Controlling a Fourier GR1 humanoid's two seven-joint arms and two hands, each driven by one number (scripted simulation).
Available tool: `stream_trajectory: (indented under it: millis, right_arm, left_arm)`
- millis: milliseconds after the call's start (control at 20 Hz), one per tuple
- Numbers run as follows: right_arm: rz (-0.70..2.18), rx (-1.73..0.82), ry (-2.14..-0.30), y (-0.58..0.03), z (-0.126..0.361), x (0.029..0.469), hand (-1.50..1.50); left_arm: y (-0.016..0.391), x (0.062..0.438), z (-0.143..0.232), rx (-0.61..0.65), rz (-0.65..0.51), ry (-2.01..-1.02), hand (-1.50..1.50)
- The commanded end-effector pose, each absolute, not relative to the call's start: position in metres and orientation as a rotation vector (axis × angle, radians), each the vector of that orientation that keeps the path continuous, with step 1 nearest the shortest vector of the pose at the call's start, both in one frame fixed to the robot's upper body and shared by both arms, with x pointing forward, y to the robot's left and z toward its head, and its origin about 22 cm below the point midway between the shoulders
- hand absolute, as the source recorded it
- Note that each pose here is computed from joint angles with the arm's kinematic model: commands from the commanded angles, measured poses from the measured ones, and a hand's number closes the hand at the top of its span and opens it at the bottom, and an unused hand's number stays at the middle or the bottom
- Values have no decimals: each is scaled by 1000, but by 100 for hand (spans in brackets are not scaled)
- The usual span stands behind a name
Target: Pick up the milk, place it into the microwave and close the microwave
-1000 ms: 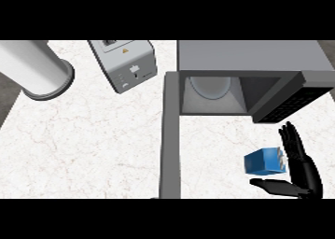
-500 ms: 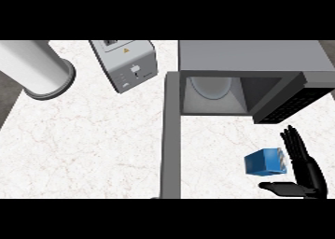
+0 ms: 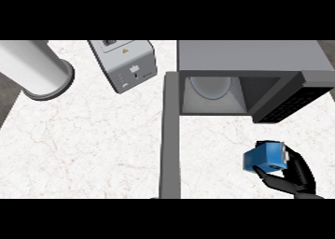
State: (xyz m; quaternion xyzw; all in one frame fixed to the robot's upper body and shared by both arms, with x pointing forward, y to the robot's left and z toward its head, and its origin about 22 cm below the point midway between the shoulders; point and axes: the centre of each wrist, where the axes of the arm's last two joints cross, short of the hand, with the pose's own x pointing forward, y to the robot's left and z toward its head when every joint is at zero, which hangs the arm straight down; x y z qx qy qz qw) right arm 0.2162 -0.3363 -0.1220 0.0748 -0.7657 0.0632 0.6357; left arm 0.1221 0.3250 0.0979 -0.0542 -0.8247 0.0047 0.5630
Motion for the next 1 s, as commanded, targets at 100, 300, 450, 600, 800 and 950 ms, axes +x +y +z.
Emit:
stream_trajectory:
  millis: [100,300,450,600,800,950]
  right_arm:
    - [114,-30,-1951,-315,-117,226,150]
    - [25,115,-1973,-304,-107,227,150]
    - [94,182,-2005,-295,-85,211,150]
    - [-1,58,-2000,-294,-94,222,150]
    - [-79,-49,-2017,-302,-79,227,150]
    - [-94,47,-2004,-278,-75,231,150]
  left_arm:
    - [325,130,95,-132,23,-1937,-150]
    - [328,114,88,-130,21,-1929,-150]
    - [329,118,100,-128,24,-1933,-150]
    - [333,123,88,-158,11,-1945,-150]
    - [331,123,106,-169,35,-1938,-150]
    - [347,130,106,-175,43,-1931,-150]
